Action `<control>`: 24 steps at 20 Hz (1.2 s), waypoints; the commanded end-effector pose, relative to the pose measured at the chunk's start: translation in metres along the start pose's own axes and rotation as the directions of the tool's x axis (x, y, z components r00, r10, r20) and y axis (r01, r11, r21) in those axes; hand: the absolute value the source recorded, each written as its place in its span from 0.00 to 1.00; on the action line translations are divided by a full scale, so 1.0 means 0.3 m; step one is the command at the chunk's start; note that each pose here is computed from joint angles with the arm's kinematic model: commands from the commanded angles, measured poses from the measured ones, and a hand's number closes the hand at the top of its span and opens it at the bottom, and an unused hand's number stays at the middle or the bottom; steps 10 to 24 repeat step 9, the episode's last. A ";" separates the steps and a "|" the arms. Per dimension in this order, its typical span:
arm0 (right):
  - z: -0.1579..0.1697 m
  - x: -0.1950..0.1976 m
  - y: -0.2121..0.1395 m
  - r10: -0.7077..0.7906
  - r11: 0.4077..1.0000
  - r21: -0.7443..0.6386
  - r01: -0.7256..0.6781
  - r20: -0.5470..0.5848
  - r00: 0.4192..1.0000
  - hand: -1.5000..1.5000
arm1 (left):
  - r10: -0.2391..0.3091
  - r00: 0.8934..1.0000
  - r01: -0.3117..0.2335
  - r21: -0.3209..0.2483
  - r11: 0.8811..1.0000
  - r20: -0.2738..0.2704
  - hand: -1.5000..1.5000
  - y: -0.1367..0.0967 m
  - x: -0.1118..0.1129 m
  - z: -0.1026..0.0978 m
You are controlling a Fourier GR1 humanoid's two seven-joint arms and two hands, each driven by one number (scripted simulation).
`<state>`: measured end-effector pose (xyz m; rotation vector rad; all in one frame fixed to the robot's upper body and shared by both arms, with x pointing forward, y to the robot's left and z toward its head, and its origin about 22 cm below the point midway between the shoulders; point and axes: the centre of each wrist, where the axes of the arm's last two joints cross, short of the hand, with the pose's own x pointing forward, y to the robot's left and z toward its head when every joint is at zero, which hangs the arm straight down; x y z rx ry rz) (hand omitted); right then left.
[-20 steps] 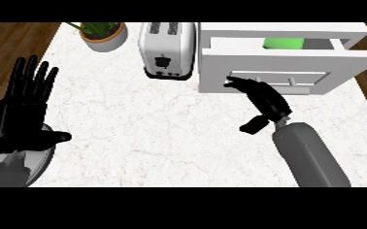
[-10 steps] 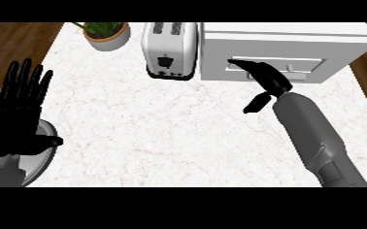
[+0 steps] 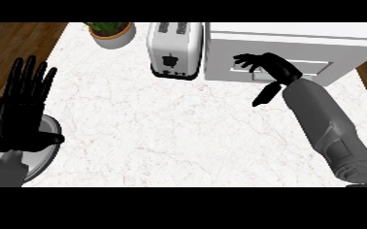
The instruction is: Pick up the cup, place it into the drawer and close the drawer
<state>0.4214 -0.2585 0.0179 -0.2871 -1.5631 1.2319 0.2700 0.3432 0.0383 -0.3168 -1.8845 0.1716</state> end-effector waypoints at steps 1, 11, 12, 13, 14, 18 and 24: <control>-0.001 -0.004 -0.107 0.013 0.998 -0.054 -0.020 -0.121 0.993 0.00 | -0.011 1.000 0.011 -0.020 1.000 0.006 0.00 0.015 0.009 -0.005; 0.053 -0.057 -0.117 -0.014 0.998 -0.064 0.006 -0.125 0.992 0.00 | -0.016 1.000 0.016 -0.027 1.000 0.007 0.00 -0.034 -0.014 -0.016; 0.053 -0.057 -0.117 -0.014 0.998 -0.064 0.006 -0.125 0.992 0.00 | -0.016 1.000 0.016 -0.027 1.000 0.007 0.00 -0.034 -0.014 -0.016; 0.053 -0.057 -0.117 -0.014 0.998 -0.064 0.006 -0.125 0.992 0.00 | -0.016 1.000 0.016 -0.027 1.000 0.007 0.00 -0.034 -0.014 -0.016; 0.053 -0.057 -0.117 -0.014 0.998 -0.064 0.006 -0.125 0.992 0.00 | -0.016 1.000 0.016 -0.027 1.000 0.007 0.00 -0.034 -0.014 -0.016; 0.053 -0.057 -0.117 -0.014 0.998 -0.064 0.006 -0.125 0.992 0.00 | -0.016 1.000 0.016 -0.027 1.000 0.007 0.00 -0.034 -0.014 -0.016; 0.053 -0.057 -0.117 -0.014 0.998 -0.064 0.006 -0.125 0.992 0.00 | -0.016 1.000 0.016 -0.027 1.000 0.007 0.00 -0.034 -0.014 -0.016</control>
